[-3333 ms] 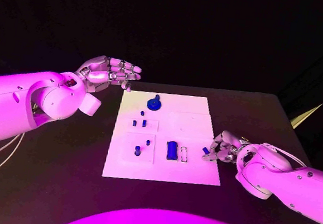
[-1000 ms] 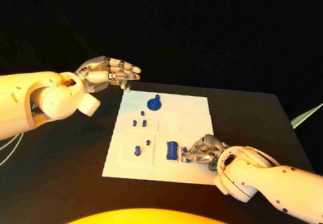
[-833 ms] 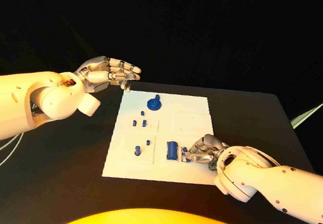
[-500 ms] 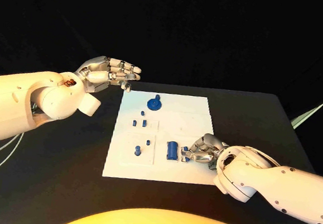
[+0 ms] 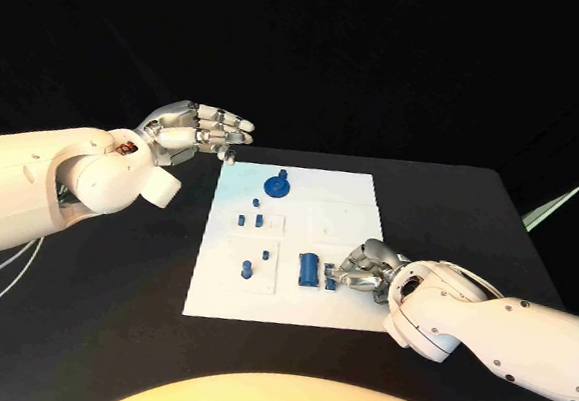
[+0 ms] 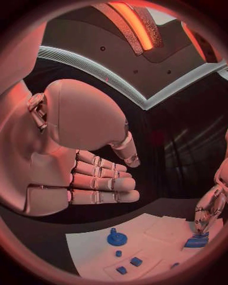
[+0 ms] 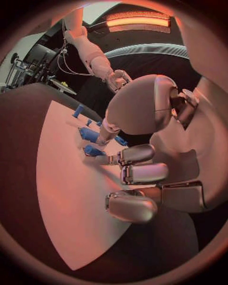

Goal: Assemble the parts on the task board

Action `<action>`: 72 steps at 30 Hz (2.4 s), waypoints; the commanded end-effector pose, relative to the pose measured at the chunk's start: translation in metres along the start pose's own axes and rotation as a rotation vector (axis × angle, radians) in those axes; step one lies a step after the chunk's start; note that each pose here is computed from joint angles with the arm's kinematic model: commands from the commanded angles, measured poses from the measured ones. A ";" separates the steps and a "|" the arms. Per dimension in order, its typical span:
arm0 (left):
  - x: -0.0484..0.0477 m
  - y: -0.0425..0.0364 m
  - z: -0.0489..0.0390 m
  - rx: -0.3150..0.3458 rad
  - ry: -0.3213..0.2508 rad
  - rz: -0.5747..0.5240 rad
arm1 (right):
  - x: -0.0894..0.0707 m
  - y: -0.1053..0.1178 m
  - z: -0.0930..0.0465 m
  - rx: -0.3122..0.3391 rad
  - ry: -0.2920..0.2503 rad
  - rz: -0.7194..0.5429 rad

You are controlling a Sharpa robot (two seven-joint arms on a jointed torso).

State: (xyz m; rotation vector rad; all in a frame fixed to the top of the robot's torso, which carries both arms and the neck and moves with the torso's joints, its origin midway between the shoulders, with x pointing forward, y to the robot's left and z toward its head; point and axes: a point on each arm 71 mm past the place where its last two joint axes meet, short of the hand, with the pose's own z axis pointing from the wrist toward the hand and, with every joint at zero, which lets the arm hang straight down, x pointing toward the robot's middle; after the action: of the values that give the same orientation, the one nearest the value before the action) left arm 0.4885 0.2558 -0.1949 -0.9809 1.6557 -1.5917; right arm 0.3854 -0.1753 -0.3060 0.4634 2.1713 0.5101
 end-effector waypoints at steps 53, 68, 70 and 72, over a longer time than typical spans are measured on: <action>0.0004 0.0000 0.0005 -0.003 0.005 0.001 | -0.001 -0.014 0.002 0.010 0.023 -0.051; -0.0037 0.0007 0.0019 0.011 -0.026 -0.003 | -0.028 -0.004 -0.003 -0.215 -0.038 0.149; -0.0049 0.0022 0.0028 0.016 -0.040 -0.009 | -0.040 -0.001 0.000 -0.282 -0.055 0.228; -0.0060 0.0041 0.0042 0.021 -0.054 -0.015 | -0.052 0.000 0.005 -0.323 -0.076 0.304</action>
State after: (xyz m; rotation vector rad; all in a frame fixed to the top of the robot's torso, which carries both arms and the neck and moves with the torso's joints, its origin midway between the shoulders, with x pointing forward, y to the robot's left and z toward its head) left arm 0.4938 0.2596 -0.1995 -1.0128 1.6112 -1.5712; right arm 0.4141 -0.1989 -0.2795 0.5957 1.9547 0.9108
